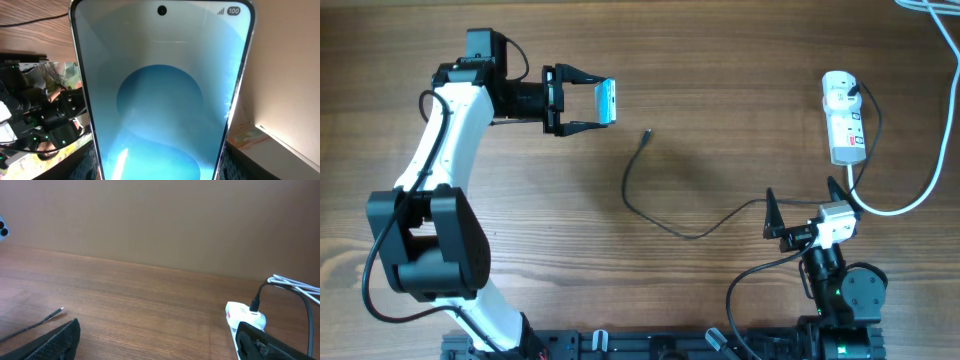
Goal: Plug charger to phone and switch on socket
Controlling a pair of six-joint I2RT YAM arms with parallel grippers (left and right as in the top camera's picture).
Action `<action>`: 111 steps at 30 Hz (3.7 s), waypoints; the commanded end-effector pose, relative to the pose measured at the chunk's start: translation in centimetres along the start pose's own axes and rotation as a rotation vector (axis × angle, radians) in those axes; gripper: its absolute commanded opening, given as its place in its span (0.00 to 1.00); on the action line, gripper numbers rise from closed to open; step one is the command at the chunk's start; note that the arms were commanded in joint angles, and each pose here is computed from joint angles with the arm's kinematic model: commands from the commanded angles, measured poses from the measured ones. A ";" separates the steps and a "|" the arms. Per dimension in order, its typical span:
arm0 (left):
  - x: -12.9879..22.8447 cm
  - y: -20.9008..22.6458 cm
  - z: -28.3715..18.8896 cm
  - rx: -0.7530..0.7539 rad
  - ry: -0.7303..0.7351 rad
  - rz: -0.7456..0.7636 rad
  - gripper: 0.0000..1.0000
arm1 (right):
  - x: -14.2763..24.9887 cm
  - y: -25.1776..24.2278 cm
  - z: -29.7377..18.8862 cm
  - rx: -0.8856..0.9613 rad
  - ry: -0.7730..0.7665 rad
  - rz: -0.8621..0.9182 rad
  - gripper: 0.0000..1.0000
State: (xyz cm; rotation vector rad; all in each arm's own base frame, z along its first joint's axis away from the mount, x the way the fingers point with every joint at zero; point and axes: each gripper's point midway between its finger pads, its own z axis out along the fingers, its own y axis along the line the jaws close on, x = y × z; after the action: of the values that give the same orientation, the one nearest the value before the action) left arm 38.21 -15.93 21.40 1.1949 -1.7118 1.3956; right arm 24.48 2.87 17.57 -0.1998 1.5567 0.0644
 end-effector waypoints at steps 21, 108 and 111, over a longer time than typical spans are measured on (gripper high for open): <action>2.5 -0.7 -0.5 0.024 0.052 0.064 0.04 | -0.1 -0.2 0.0 0.013 -0.005 0.007 1.00; -13.8 4.1 -11.4 -0.576 -1.065 0.451 0.04 | -13.4 7.9 7.5 -0.616 0.488 0.687 1.00; -13.8 4.1 -11.4 -0.579 -1.071 0.451 0.04 | -11.1 7.8 8.6 -0.574 0.585 0.784 1.00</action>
State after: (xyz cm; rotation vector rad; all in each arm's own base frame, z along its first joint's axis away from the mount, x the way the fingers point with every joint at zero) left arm 38.52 -1.48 8.70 1.3339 -2.9112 0.2744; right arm 30.68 12.62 29.05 -0.1558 2.0149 1.0754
